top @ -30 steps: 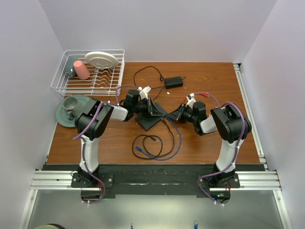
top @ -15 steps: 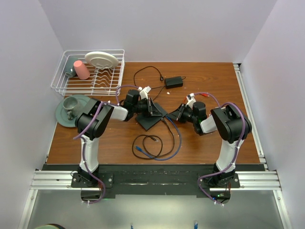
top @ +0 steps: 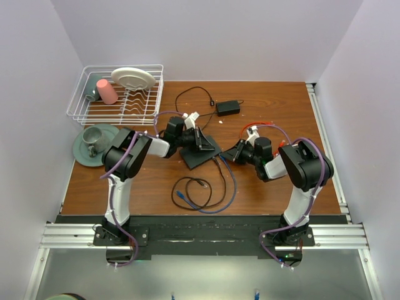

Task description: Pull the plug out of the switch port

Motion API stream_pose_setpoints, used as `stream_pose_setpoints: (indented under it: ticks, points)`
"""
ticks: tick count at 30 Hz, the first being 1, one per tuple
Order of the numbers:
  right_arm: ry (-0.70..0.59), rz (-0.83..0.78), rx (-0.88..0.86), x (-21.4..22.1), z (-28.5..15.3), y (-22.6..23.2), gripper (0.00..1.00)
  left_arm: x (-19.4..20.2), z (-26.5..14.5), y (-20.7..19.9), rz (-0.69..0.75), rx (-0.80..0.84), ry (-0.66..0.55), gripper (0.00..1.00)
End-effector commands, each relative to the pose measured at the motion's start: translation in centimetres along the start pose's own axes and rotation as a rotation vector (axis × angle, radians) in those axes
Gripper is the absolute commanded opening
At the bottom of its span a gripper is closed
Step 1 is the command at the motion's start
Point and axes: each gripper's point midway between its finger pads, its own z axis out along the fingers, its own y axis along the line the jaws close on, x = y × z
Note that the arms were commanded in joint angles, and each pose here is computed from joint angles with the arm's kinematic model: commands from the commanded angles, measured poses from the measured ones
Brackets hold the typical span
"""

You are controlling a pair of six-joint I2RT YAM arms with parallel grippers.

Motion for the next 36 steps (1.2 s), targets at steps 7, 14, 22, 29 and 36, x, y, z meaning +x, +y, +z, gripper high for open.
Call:
stream_pose_setpoints:
  ticks: [7, 14, 22, 29, 36]
  points:
    - [0.115, 0.075, 0.198, 4.5, -1.7, -5.0, 0.0, -1.1, 0.0, -0.4, 0.02, -0.02, -0.023, 0.0]
    - [0.115, 0.073, 0.197, 4.5, -1.6, -5.0, 0.0, -1.1, -0.7, -1.9, 0.219, -0.147, -0.016, 0.0]
    - [0.115, 0.073, 0.197, 4.4, -1.6, -4.9, 0.0, 1.4, 0.3, -2.9, 0.371, -0.221, 0.071, 0.0]
    - [0.115, 0.073, 0.197, 4.4, -1.7, -4.9, 0.0, 1.9, 0.9, -1.9, 0.377, -0.267, 0.112, 0.0]
    - [0.116, 0.072, 0.198, 4.5, -1.8, -4.8, 0.0, 1.3, 1.1, 0.0, 0.357, -0.371, 0.112, 0.0]
